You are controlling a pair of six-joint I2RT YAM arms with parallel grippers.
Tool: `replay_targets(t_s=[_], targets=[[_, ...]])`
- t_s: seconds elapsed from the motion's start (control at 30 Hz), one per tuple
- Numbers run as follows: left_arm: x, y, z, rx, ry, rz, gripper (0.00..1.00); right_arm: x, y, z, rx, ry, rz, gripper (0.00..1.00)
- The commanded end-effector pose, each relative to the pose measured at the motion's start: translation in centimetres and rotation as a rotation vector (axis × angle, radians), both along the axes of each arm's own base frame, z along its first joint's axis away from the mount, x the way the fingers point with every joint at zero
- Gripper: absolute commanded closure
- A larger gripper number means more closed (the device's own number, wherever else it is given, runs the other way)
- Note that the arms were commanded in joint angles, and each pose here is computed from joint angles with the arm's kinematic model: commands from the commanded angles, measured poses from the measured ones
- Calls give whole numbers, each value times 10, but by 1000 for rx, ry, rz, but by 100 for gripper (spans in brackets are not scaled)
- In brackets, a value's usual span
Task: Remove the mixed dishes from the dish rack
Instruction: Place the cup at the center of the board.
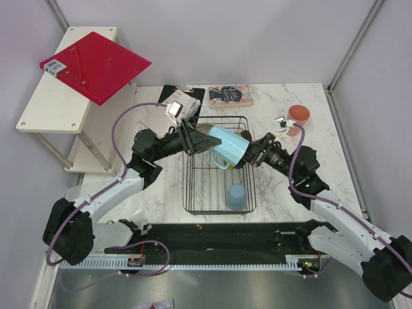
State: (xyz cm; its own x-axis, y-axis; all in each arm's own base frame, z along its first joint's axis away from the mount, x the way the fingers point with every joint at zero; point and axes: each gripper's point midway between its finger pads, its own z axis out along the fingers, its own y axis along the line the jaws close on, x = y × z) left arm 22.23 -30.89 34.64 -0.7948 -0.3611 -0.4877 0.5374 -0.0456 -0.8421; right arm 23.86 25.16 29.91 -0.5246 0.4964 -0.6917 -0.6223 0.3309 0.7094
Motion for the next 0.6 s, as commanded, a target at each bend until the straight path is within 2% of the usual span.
replay_targets(t_s=[0.0,0.07,0.1,0.13,0.23,0.33,0.57], targets=[[-12,6,25,-32,-114,2,98,0,-12,28,-13,-79,-72,100],[-10,6,19,-10,-102,10,97,-3,-19,29,-33,-85,-103,100],[-8,6,17,1,-96,16,93,-6,-24,39,-28,-106,-117,100],[-9,5,16,10,-98,16,72,-8,-26,33,-54,-81,-124,100],[-3,4,6,70,-77,40,19,-9,-41,39,-109,-90,-194,100],[3,4,-7,127,-59,65,2,-11,-55,48,-158,-108,-253,100],[15,9,-26,247,-53,138,1,-14,-84,63,-250,-103,-377,100]])
